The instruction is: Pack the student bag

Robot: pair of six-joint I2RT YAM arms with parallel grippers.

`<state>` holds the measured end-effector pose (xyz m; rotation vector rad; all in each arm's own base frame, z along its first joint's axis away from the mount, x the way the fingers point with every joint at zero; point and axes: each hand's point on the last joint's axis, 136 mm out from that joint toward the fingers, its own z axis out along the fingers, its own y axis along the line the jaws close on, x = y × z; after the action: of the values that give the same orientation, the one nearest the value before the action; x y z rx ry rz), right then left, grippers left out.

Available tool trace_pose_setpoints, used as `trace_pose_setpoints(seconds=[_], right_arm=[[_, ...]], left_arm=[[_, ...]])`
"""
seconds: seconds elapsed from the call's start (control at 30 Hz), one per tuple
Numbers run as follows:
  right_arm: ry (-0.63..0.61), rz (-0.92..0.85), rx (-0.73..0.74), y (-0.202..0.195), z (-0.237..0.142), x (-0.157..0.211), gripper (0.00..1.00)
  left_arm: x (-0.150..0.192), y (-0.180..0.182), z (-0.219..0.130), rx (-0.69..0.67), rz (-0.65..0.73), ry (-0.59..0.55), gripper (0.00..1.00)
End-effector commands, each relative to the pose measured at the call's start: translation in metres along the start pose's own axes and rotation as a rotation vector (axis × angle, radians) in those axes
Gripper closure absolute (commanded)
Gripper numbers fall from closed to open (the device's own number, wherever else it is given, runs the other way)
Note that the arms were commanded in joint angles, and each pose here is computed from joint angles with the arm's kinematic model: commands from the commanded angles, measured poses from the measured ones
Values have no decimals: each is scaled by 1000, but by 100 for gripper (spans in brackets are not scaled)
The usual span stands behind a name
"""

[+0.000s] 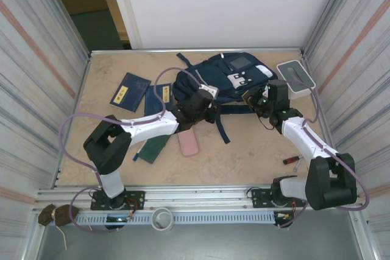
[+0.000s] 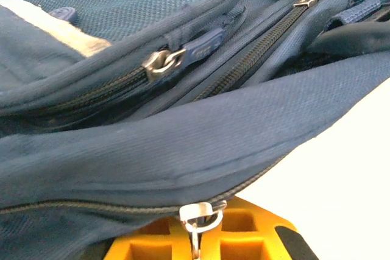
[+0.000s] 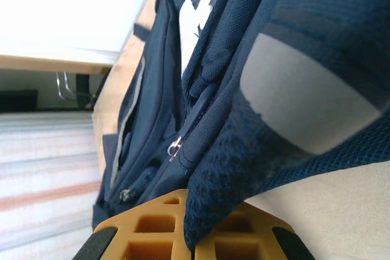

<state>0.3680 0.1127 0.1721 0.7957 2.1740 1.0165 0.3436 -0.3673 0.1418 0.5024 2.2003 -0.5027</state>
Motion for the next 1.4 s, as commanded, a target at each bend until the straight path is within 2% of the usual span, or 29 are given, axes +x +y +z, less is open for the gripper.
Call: trace_pose_setpoints(seconds=[0.0,0.1,0.2,0.37,0.47,0.57,0.67,0.73,0.93,1.07,1.2,1.3,1.37], right_arm=[[-54,-83,16,2,-7,-33,98],[-29,-103,37,-3,-5,-41,98],[-2,-113,52,-6,0,-48,98],[16,-109,65,-10,15,-60,96],[24,-112,59,-7,26,-68,92],[51,-139,36,2,30,-73,79],[47,-175,86,-7,18,-74,53],[35,-176,103,-14,6,-69,41],[44,-88,66,-26,-10,-14,12],[0,-19,69,-33,-5,17,10],[-40,5,153,-48,10,33,12],[-45,55,145,-54,25,39,20],[-45,43,139,-51,36,37,28]], left_arm=[[-3,38,-21,-63,-9,3,100],[9,58,-26,-74,-10,38,100],[17,61,-32,-58,36,66,100],[20,39,-39,73,105,95,100],[9,22,-40,150,106,66,100],[-5,7,-34,169,107,45,100],[-14,-9,-30,197,100,34,100],[-14,-20,-27,212,111,35,100],[3,-41,-17,228,156,64,100],[20,-43,-13,197,198,92,100],[27,-43,-12,197,206,99,100],[32,-41,-11,185,215,104,100],[36,-38,-10,173,226,112,100]])
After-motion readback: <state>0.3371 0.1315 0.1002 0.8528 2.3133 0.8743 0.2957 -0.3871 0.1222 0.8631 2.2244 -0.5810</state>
